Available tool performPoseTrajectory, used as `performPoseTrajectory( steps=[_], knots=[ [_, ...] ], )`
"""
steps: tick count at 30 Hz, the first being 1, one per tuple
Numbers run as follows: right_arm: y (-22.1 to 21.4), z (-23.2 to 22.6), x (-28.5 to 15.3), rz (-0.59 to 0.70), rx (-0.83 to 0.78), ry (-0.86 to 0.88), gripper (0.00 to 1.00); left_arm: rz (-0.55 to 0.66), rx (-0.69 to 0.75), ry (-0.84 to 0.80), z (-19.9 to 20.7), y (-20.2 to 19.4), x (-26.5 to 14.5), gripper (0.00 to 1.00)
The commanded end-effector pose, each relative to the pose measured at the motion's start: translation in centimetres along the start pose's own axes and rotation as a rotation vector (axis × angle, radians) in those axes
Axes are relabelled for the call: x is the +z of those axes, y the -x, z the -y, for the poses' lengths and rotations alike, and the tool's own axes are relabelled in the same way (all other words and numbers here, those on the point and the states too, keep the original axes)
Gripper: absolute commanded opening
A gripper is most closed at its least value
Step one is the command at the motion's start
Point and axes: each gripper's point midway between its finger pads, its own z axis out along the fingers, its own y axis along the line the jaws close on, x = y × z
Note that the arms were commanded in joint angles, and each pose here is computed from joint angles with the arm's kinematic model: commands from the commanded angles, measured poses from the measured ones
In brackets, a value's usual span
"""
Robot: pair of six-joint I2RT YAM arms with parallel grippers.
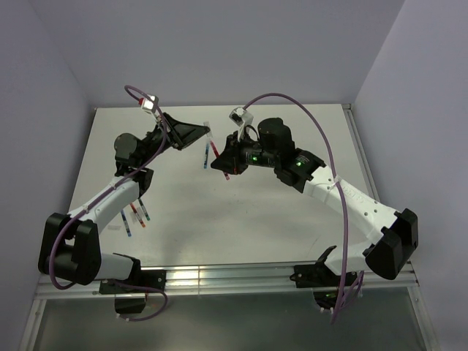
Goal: Insert the pens into the pen caps
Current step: Insert the pen cap onto the pen.
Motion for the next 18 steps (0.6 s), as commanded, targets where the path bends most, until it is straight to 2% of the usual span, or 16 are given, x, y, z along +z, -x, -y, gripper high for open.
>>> performPoseTrajectory(
  steps=[1, 18],
  knots=[
    [2.68, -0.99, -0.41, 0.066, -0.027, 0.013, 0.00, -0.019, 0.048, -0.036, 0.96, -0.25, 0.21, 0.00],
    [2.37, -0.18, -0.06, 0.048, -0.003, -0.004, 0.00, -0.021, 0.054, -0.045, 1.38, -0.32, 0.21, 0.00]
  ],
)
